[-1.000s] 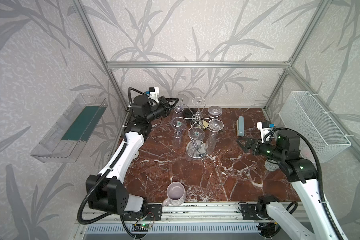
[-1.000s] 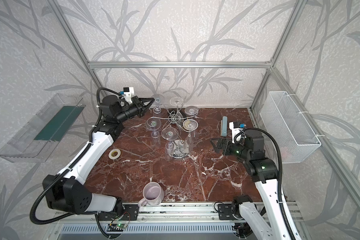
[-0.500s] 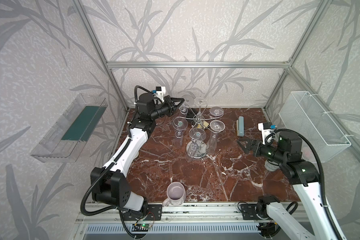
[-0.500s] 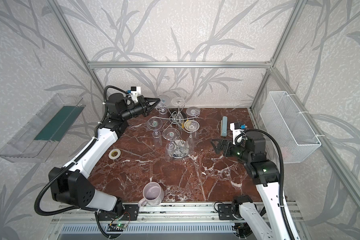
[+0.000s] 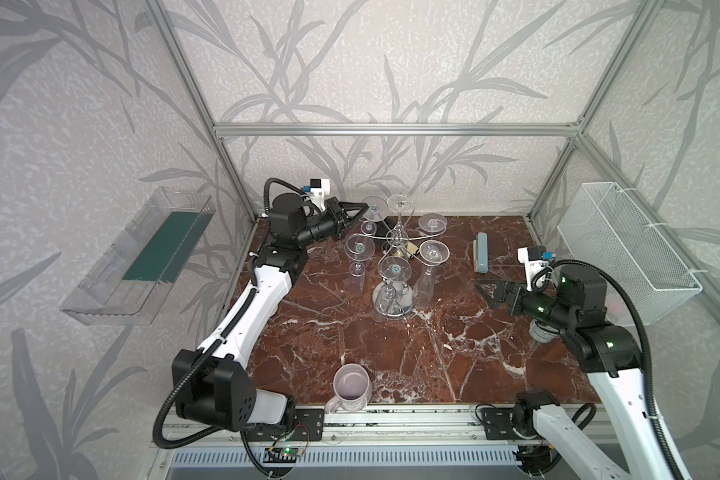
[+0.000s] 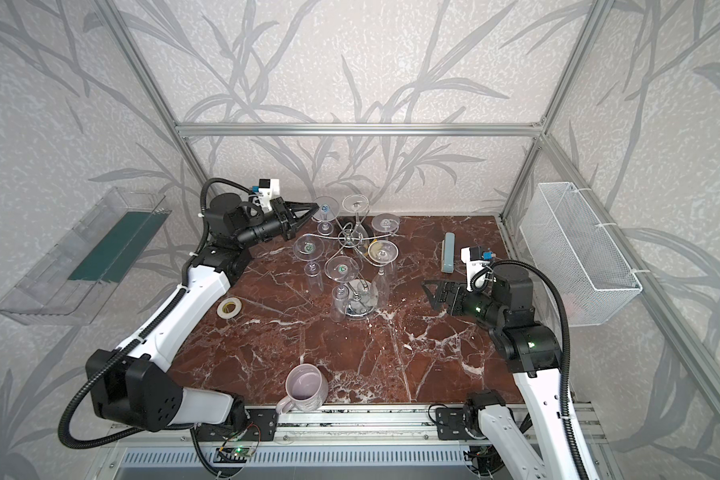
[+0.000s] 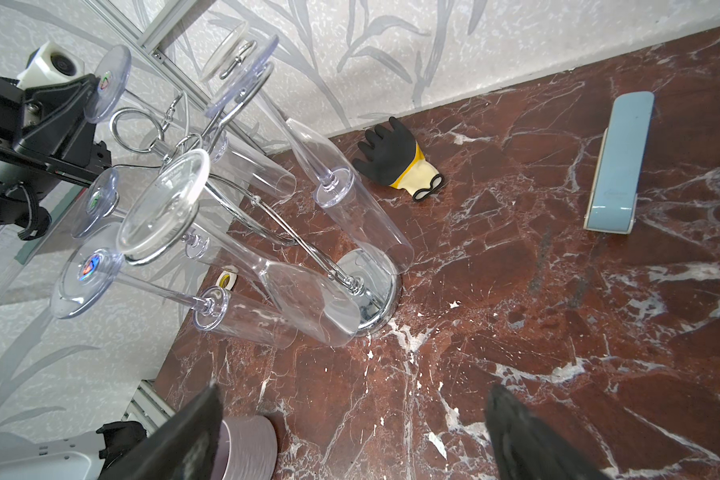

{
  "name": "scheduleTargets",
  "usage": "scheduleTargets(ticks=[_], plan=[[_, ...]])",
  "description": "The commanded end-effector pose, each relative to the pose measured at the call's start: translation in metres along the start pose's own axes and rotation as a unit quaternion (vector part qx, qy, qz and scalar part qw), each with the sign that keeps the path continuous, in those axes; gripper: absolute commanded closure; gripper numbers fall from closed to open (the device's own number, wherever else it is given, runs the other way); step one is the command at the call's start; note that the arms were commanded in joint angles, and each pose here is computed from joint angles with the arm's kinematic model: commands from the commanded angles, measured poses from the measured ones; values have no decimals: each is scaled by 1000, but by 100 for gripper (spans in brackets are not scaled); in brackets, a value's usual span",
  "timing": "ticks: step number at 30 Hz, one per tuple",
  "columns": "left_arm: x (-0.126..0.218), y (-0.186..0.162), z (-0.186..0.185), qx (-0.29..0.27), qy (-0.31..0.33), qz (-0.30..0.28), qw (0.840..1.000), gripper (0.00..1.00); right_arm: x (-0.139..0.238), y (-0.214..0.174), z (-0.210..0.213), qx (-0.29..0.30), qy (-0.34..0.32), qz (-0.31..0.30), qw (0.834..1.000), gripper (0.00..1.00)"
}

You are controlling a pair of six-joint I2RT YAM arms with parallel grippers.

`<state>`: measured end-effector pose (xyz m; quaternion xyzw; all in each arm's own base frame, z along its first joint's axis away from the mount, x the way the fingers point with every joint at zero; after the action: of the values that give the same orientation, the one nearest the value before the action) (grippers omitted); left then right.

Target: Take the wine glass off the wine glass rack

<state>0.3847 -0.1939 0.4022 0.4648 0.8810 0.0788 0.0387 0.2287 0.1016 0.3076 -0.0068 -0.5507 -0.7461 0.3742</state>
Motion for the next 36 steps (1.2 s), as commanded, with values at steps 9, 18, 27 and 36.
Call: scheduleTargets(ticks=[9, 18, 27, 36], plan=[[14, -13, -23, -8, -35, 4, 999, 100, 8, 1, 5, -1, 0, -6, 1000, 4], [33, -9, -20, 1, -30, -42, 999, 100, 11, 1, 7, 1, 2, -6, 1000, 4], [59, 1, -14, 5, -14, -90, 996, 100, 12, 4, 9, 4, 5, -8, 1000, 4], [95, 15, -15, -95, 70, -151, 981, 100, 9, 15, 12, 12, 14, -13, 1000, 4]])
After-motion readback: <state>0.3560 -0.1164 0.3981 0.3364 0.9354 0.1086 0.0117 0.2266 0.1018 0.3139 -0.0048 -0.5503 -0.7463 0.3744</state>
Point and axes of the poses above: each gripper's point midway between its finger pads, its own x axis back along the fingers, its own z axis along the line the jaws close on, y = z × x, the point moved 1 cm from there along x, back along the fingers, and after that the axes turned 10 degrees about x, right-handed, at the moved point
